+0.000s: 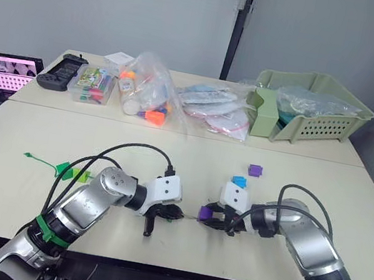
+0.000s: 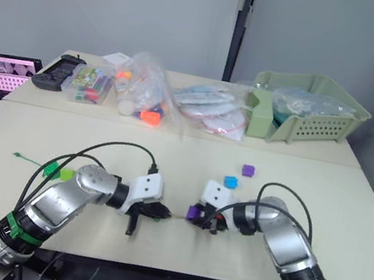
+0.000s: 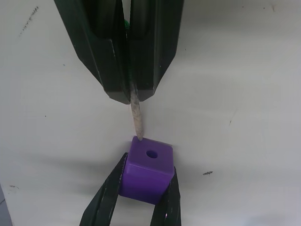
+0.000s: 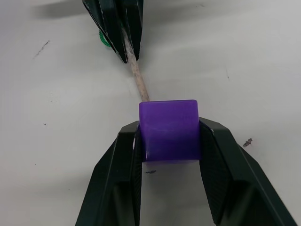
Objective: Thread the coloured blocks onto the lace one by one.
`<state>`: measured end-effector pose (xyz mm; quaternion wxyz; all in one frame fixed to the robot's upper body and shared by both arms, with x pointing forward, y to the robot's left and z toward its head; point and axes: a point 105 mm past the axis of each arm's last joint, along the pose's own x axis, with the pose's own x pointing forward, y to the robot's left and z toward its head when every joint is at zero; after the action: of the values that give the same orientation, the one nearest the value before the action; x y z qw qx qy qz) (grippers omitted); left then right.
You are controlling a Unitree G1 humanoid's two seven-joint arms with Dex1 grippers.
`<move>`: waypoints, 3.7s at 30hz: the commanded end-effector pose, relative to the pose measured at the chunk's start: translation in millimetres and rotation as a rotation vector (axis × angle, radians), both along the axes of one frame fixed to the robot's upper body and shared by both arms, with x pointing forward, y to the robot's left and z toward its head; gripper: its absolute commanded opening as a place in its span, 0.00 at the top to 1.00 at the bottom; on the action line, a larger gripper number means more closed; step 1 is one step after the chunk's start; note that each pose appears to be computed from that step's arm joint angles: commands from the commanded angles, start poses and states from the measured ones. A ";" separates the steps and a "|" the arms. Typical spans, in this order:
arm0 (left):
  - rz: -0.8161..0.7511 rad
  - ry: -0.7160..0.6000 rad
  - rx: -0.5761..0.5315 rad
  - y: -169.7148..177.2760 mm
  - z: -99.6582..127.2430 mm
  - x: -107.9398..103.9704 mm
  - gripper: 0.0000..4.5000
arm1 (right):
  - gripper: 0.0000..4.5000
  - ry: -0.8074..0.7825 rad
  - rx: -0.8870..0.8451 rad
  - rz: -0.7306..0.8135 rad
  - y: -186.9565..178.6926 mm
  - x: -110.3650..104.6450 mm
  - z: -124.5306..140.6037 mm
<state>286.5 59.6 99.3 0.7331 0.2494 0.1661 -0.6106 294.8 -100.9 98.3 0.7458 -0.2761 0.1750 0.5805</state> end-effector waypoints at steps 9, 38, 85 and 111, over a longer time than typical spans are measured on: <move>0.001 -0.072 -0.050 -3.5 17.8 4.0 1.00 | 0.74 0.060 -0.022 0.034 0.4 -12.3 -12.3; -0.017 -0.063 -0.057 -5.9 20.2 -1.3 1.00 | 0.74 0.062 -0.017 0.026 0.2 -12.0 -11.7; -0.195 -0.097 -0.106 -66.3 17.9 -2.3 1.00 | 0.74 0.127 0.017 0.054 18.9 -28.5 -4.4; -0.336 -0.249 -0.072 -69.2 30.4 -6.5 1.00 | 0.74 0.173 0.049 0.071 25.7 -40.4 -5.6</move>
<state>299.2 24.0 103.8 0.6790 0.3279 0.0925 -0.6504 284.1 -106.8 98.2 0.7667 -0.2488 0.2271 0.5465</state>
